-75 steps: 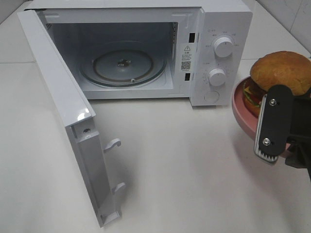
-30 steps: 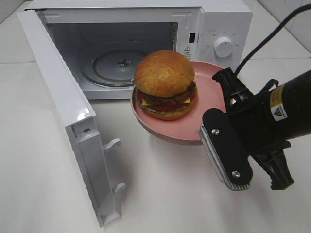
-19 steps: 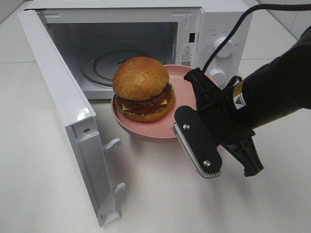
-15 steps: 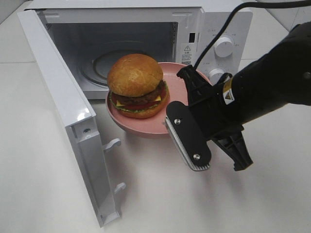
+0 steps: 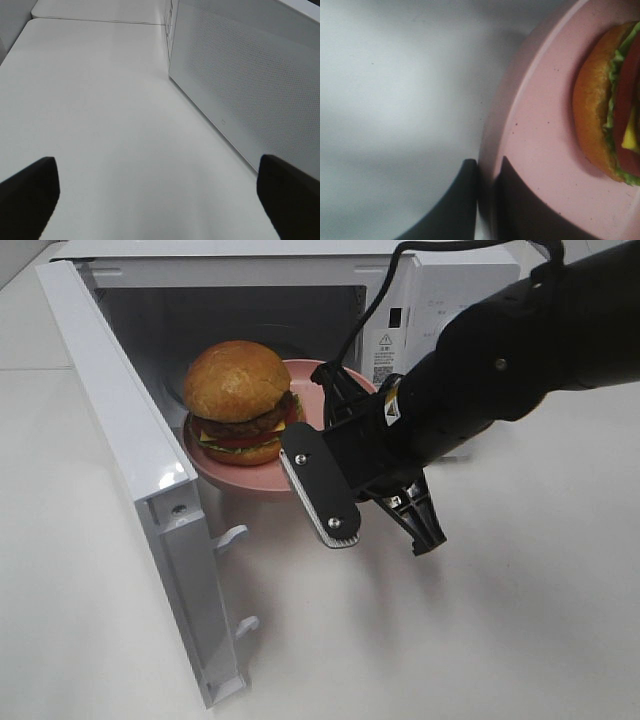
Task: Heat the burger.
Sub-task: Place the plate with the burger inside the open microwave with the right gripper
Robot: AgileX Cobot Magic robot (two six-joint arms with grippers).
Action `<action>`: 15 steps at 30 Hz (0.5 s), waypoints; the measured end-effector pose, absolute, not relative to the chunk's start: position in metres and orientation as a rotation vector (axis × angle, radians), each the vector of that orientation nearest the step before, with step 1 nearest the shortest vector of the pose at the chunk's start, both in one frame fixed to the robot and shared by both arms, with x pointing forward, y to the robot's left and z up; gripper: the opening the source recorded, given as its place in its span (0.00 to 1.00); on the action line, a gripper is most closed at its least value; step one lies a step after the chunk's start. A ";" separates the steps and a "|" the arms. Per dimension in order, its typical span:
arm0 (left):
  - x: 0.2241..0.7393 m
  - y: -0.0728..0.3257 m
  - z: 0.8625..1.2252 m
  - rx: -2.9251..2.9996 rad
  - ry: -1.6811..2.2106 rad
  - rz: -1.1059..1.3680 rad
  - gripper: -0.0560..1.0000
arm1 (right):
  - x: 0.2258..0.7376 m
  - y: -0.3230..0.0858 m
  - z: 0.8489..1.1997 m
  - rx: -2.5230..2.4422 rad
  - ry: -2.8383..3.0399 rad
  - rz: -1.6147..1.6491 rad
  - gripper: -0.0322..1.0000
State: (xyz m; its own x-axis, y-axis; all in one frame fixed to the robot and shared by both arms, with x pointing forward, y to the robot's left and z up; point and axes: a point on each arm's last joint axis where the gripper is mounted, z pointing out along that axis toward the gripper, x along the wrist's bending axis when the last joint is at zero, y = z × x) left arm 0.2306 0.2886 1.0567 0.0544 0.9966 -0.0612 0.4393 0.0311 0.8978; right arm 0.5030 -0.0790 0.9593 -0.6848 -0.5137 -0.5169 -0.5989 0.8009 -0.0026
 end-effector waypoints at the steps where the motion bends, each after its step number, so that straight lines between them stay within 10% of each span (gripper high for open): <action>1: 0.231 0.289 1.057 1.526 1.501 0.874 0.99 | 0.508 -0.074 0.959 -0.824 2.476 0.230 0.12; 15: 0.231 0.289 1.057 1.526 1.501 0.874 0.99 | 0.551 -0.038 0.946 -0.734 2.472 0.270 0.13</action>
State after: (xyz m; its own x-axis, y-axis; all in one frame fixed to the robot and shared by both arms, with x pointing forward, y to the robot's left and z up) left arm 0.2306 0.2886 1.0567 0.0544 0.9966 -0.0612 0.4393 0.0311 0.8978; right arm 0.5513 -0.0381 0.9457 -0.7046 -0.4461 -0.5519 -0.5548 0.8312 0.0365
